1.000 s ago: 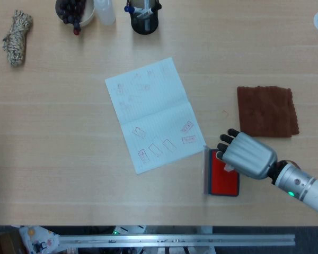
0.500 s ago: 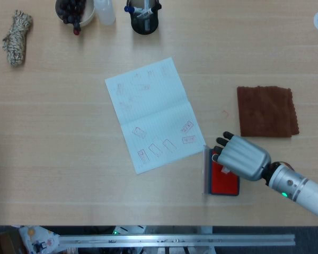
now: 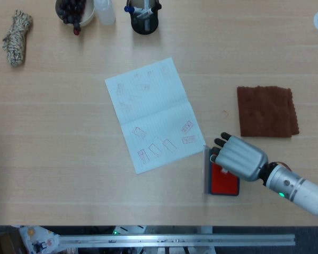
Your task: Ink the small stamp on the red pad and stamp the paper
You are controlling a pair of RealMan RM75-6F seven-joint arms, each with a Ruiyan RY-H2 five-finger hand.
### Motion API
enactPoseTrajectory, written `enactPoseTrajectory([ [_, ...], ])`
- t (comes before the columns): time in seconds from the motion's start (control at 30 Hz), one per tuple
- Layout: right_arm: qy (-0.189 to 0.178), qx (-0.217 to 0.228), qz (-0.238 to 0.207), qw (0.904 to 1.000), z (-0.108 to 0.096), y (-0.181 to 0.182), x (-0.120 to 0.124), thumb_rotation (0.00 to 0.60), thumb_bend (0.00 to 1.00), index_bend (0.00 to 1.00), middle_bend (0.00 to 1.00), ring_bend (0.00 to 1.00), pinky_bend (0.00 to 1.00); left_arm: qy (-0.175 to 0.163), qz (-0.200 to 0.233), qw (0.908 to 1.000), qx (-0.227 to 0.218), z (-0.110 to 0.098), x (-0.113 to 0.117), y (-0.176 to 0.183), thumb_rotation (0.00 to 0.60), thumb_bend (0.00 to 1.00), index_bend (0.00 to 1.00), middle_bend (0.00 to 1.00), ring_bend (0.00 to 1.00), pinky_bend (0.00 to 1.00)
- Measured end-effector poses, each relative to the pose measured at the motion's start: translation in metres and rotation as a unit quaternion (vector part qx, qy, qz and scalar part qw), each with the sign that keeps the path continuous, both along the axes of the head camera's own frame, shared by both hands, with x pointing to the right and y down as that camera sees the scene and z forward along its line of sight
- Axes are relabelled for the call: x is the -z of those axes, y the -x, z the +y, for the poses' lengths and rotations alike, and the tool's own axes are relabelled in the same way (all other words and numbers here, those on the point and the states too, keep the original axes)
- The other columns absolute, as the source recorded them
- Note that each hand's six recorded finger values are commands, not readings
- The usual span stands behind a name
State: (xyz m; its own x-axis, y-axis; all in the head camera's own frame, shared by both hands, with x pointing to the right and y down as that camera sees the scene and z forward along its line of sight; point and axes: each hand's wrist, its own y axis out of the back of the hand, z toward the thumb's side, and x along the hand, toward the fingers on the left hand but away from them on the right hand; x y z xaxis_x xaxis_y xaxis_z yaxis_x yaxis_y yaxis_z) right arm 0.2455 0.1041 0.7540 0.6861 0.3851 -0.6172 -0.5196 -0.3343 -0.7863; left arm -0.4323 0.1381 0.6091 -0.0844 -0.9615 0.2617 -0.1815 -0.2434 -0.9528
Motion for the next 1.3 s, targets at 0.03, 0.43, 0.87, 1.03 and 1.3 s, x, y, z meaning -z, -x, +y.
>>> enactPoseTrajectory([
  [0.03,0.0,0.0,0.0,1.0,0.0,0.0,0.0,0.6,0.34,0.67,0.47,0.29,0.29,0.0,0.0,1.0,0.0,0.0,0.0,0.0,0.6,0.26,0.07,0.04,0.12,0.18],
  [0.43,-0.001,-0.002,0.003,1.0,-0.001,0.0,-0.003,0.6,0.34,0.67,0.47,0.29,0.29,0.001,-0.001,1.0,0.001,0.001,0.0,0.001,0.6,0.26,0.07,0.04,0.12,0.18],
  [0.87,-0.004,-0.057,-0.042,0.9975,-0.024,-0.013,0.042,0.6,0.34,0.69,0.48,0.29,0.32,-0.003,-0.001,1.0,0.008,0.001,0.005,0.006,0.6,0.26,0.07,0.04,0.12,0.18],
  [1.03,-0.03,-0.09,-0.077,0.9925,-0.053,-0.01,0.069,0.6,0.34,0.69,0.48,0.29,0.32,0.0,0.0,1.0,0.0,0.001,0.004,0.001,0.6,0.26,0.07,0.04,0.12,0.18],
  [1.3,-0.035,-0.111,-0.092,0.989,-0.079,0.018,0.068,0.6,0.34,0.69,0.48,0.29,0.32,-0.003,0.003,1.0,-0.002,0.002,0.007,-0.002,0.6,0.26,0.07,0.04,0.12,0.18],
])
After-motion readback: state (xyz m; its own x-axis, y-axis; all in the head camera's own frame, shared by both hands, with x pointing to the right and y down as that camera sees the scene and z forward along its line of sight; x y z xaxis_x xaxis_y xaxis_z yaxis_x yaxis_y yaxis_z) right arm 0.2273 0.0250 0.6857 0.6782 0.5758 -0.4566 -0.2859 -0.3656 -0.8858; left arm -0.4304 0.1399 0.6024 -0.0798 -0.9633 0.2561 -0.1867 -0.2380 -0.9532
